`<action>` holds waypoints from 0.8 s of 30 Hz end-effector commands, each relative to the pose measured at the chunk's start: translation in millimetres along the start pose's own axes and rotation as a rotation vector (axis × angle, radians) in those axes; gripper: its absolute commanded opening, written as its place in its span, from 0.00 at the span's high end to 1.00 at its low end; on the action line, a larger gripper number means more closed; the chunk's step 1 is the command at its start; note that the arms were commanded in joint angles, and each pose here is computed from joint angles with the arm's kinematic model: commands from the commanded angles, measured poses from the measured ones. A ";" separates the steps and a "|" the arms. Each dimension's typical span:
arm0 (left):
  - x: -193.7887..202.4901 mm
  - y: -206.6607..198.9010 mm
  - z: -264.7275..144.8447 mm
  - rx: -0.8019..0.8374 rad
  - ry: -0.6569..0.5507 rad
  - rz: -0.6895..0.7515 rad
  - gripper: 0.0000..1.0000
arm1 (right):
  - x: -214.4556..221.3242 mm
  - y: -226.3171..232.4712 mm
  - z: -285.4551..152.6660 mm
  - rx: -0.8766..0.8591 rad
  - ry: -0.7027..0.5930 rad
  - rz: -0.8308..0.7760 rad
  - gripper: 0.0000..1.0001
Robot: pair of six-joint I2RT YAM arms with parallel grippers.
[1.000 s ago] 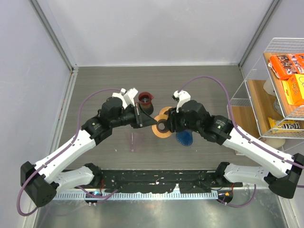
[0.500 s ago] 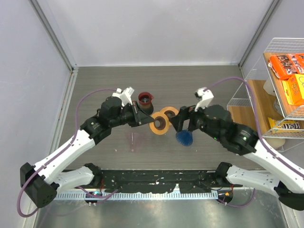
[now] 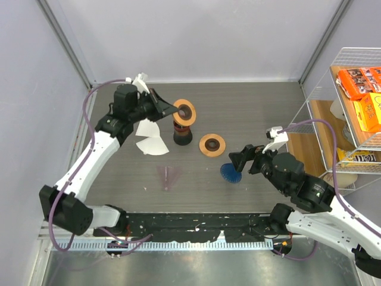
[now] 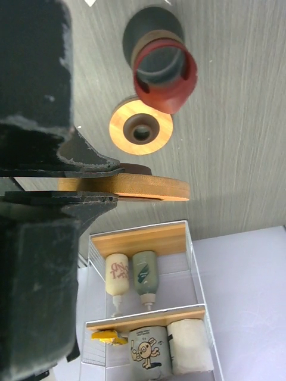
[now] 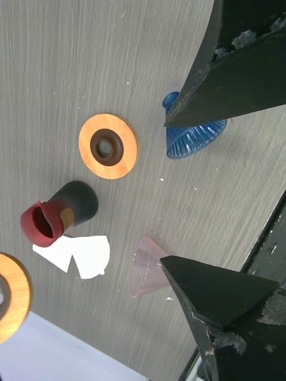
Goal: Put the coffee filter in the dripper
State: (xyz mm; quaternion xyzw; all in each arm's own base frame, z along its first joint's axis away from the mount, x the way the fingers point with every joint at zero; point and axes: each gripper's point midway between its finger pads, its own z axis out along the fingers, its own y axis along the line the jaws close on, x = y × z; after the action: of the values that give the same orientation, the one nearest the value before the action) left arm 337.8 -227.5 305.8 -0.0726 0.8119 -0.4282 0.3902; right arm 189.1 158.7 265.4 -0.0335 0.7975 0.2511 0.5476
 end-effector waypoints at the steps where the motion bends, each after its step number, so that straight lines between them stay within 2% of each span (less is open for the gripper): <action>1: -11.4 -7.5 11.0 0.020 0.054 0.026 1.00 | -16.3 -2.3 -2.4 0.003 -0.072 -0.041 0.05; 12: -12.5 19.8 57.7 -0.015 0.164 -0.042 1.00 | -13.7 -17.6 0.0 0.054 -0.097 -0.132 0.05; 24: -14.3 44.0 63.9 -0.059 0.160 -0.041 1.00 | -13.6 -25.5 -4.2 0.072 -0.118 -0.140 0.05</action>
State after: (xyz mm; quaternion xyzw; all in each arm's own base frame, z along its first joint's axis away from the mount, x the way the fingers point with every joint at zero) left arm 394.2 -235.1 238.2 -0.0890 0.8663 -0.3997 0.2862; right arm 195.4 134.6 260.3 -0.0656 0.7805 0.1868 0.5930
